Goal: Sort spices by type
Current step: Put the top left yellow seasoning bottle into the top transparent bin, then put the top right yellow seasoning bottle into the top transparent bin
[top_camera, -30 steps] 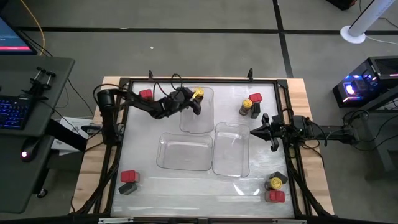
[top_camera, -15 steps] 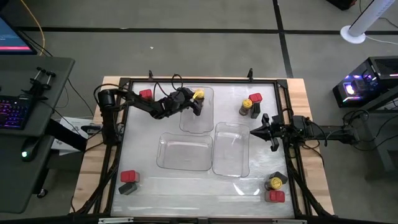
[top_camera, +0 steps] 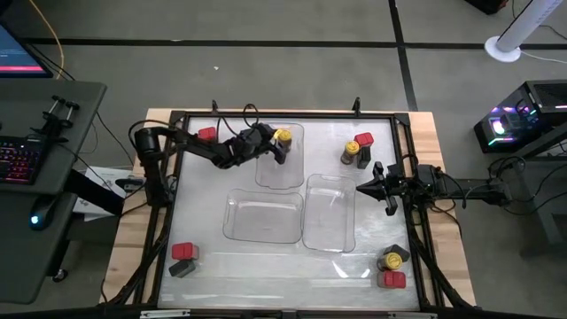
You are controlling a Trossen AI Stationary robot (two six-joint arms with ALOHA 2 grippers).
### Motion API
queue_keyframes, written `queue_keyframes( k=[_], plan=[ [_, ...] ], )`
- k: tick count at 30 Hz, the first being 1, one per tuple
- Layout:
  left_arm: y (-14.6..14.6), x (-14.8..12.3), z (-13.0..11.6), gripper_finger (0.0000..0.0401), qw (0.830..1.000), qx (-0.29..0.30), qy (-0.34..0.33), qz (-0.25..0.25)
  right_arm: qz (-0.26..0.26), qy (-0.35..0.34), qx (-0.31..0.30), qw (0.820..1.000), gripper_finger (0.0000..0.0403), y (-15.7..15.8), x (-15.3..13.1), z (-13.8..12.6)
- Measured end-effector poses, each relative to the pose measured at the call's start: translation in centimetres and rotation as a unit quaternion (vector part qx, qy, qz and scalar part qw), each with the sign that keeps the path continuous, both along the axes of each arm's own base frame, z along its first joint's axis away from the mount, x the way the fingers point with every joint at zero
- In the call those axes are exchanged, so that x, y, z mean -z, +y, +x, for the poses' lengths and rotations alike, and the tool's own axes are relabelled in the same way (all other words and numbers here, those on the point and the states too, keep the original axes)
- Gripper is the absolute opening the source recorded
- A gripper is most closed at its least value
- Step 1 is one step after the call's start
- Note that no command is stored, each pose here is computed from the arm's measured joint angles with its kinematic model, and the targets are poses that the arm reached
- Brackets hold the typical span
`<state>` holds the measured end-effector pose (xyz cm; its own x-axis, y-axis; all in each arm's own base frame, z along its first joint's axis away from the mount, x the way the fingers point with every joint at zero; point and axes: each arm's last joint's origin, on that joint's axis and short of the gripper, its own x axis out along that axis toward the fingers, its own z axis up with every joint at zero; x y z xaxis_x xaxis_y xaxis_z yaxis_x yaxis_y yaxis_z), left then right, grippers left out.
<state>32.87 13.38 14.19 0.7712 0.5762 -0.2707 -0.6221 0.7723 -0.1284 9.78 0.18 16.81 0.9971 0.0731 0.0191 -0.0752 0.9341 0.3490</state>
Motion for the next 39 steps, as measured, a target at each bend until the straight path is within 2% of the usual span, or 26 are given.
queue_keyframes(
  k=[9,15,17,19,22,26,30,39],
  plan=[
    [0.1,-3.2,-0.6,0.0255,0.998,0.002,-0.013,0.055,0.0,0.0,0.0,1.0,0.0001,0.0,0.0,0.0],
    [-0.7,-8.0,-2.8,0.0255,0.998,0.013,-0.012,0.062,0.0,0.0,0.0,1.0,0.0001,0.0,0.0,0.0],
    [-1.7,-9.8,-4.1,0.0255,0.998,0.036,-0.005,0.047,0.0,0.0,0.0,1.0,0.0001,0.0,0.0,0.0],
    [-2.9,-11.3,-5.6,0.0255,0.998,0.056,-0.001,0.01,0.0,0.0,0.0,1.0,0.0001,0.0,0.0,0.0],
    [-4.9,-13.0,-8.1,0.0255,0.993,0.09,0.002,-0.073,0.0,0.0,0.0,1.0,0.0001,0.0,0.0,0.0],
    [-7.3,-13.9,-10.7,0.0255,0.976,0.139,0.018,-0.168,0.0,0.0,0.0,1.0,0.0001,0.0,0.0,0.0],
    [-8.4,-14.5,-12.1,0.0255,0.972,0.149,0.026,-0.179,0.0,0.0,0.0,1.0,0.0001,0.0,0.0,0.0],
    [-7.6,-16.3,-12.4,0.0255,0.974,0.13,-0.067,-0.174,0.0,0.0,0.0,1.0,0.0001,0.0,0.0,0.0]
  ],
)
